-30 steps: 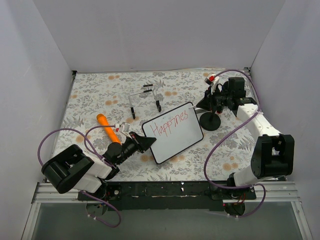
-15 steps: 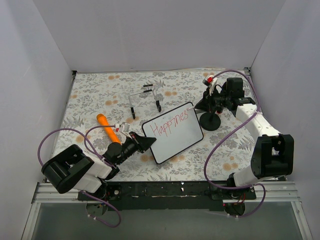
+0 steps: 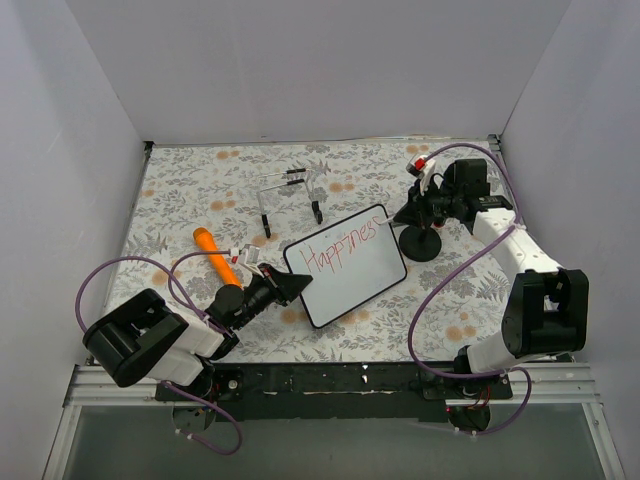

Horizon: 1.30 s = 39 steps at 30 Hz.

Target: Write a sentence on the whiteboard

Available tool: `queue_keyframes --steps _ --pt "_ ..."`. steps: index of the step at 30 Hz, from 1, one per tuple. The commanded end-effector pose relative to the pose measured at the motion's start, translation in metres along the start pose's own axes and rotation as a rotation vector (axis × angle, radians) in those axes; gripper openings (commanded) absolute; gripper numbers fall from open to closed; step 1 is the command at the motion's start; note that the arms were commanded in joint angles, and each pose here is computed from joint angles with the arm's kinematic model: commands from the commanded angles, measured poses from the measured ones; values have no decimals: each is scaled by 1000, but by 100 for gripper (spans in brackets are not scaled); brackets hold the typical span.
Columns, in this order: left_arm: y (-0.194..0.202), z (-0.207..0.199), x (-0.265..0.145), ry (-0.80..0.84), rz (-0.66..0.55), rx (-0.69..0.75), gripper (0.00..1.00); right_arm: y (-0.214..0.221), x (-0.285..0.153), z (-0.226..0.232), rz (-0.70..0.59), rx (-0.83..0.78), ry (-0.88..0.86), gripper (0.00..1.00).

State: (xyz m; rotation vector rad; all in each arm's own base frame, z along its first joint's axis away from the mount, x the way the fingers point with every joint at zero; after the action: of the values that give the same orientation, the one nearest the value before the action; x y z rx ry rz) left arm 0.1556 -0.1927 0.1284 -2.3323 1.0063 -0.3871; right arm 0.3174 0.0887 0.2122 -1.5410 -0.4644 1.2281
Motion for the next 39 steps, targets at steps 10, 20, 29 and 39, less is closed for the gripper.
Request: queue_keyframes --steps 10,20,29,39 --pt "-10 -19 -4 149 -71 65 0 14 -6 12 41 9 -27 1" --pt "-10 -19 -4 148 -69 62 0 -5 -5 24 -4 -16 -89 1" --pt "-11 -19 -7 142 -82 59 0 -51 -58 58 -155 -160 -158 1" --pt "-17 -23 -8 136 -120 40 0 -26 -66 94 -206 -200 -291 1"
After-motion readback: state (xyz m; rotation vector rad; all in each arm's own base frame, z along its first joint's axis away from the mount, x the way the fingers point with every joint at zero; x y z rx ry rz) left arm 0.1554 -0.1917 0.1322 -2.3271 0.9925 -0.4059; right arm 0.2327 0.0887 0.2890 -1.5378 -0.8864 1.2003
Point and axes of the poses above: each gripper's point midway between its finger pads, its own x axis out along the fingers, its own z axis along the line the jaws close on, y = z × x, the point moved 9 cm from there along -x, back along the fingers, and after that the axes turned 4 degrees about -x, right-handed, at the moved point
